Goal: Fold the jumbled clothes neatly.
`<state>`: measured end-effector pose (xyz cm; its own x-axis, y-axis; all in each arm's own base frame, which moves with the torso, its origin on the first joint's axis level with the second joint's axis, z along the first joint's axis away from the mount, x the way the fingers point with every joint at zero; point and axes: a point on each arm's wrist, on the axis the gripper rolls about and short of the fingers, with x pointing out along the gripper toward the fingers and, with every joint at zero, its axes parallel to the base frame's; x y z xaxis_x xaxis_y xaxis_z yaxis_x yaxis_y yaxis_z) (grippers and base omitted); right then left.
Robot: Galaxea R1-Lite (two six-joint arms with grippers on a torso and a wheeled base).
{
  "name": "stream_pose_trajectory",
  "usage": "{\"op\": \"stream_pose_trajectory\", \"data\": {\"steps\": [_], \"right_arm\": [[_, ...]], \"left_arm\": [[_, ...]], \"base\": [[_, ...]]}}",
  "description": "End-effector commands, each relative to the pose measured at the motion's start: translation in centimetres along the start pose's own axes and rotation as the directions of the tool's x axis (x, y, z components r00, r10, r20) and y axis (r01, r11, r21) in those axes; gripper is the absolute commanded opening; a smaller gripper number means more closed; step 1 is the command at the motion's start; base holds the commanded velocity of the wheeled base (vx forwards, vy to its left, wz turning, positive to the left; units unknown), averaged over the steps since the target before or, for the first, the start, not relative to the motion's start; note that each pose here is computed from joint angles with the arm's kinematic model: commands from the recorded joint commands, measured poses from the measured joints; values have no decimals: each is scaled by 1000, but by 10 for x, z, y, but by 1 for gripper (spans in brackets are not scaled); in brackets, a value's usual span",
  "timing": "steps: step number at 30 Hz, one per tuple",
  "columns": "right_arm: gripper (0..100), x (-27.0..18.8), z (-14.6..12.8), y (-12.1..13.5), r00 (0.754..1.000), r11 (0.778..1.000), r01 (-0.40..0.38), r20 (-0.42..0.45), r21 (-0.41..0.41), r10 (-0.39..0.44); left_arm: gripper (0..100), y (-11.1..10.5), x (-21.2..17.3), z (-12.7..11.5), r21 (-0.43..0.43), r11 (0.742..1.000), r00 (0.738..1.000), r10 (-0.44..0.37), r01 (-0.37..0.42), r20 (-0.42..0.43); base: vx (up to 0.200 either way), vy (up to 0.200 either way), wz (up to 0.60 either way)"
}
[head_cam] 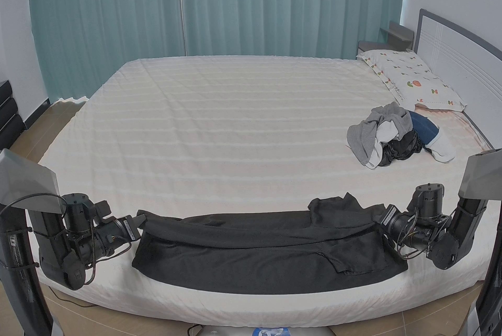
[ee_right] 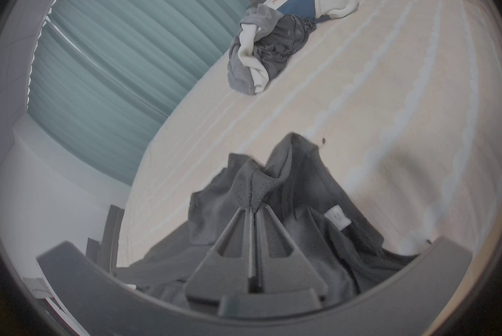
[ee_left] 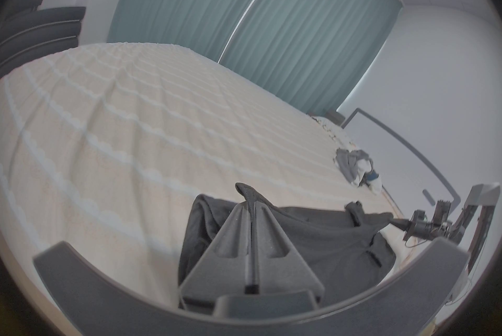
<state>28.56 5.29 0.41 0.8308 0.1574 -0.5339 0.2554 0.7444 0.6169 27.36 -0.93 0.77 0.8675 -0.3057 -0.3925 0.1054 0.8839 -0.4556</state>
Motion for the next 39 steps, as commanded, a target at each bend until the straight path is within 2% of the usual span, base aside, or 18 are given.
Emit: {"op": "stream_pose_trajectory", "data": {"steps": [1,7,14,27,28,29,32,36,39], "right_arm": [[0,2,-13,-11,998,999,40,-51,-10,-40],[0,0,-17,-15,996,998,57,-64,-7,-57],[0,-7,-7,-15,998,999,48,-34,14,-48],[0,-8,-6,-25,996,997,74,-49,26,-73],[0,-6,-8,-27,995,996,80,-59,24,-78],[100,-5,-9,-28,994,996,85,-64,24,-84],[100,-4,-9,-29,995,996,84,-63,24,-82],[100,-23,8,-18,1000,1000,9,27,30,-10],[100,-34,17,-11,998,999,-33,60,32,31]], "left_arm": [[0,5,-2,-12,14,1000,998,24,-24,-54],[0,14,0,-18,51,998,995,52,-48,-82],[0,20,-2,-15,57,996,995,70,-66,-65],[0,25,-3,-31,102,992,986,91,-77,-137],[100,25,-4,-32,109,991,986,92,-77,-139],[100,25,-6,-32,118,990,985,94,-78,-143],[100,25,-9,-33,146,986,984,100,-78,-149],[100,27,-14,-21,147,985,990,105,-91,-95],[100,28,-13,-12,135,987,994,96,-88,-56]], "base": [[0,0,0],[0,0,0],[0,0,0],[0,0,0],[0,0,0],[0,0,0],[0,0,0],[0,0,0],[0,0,0]]}}
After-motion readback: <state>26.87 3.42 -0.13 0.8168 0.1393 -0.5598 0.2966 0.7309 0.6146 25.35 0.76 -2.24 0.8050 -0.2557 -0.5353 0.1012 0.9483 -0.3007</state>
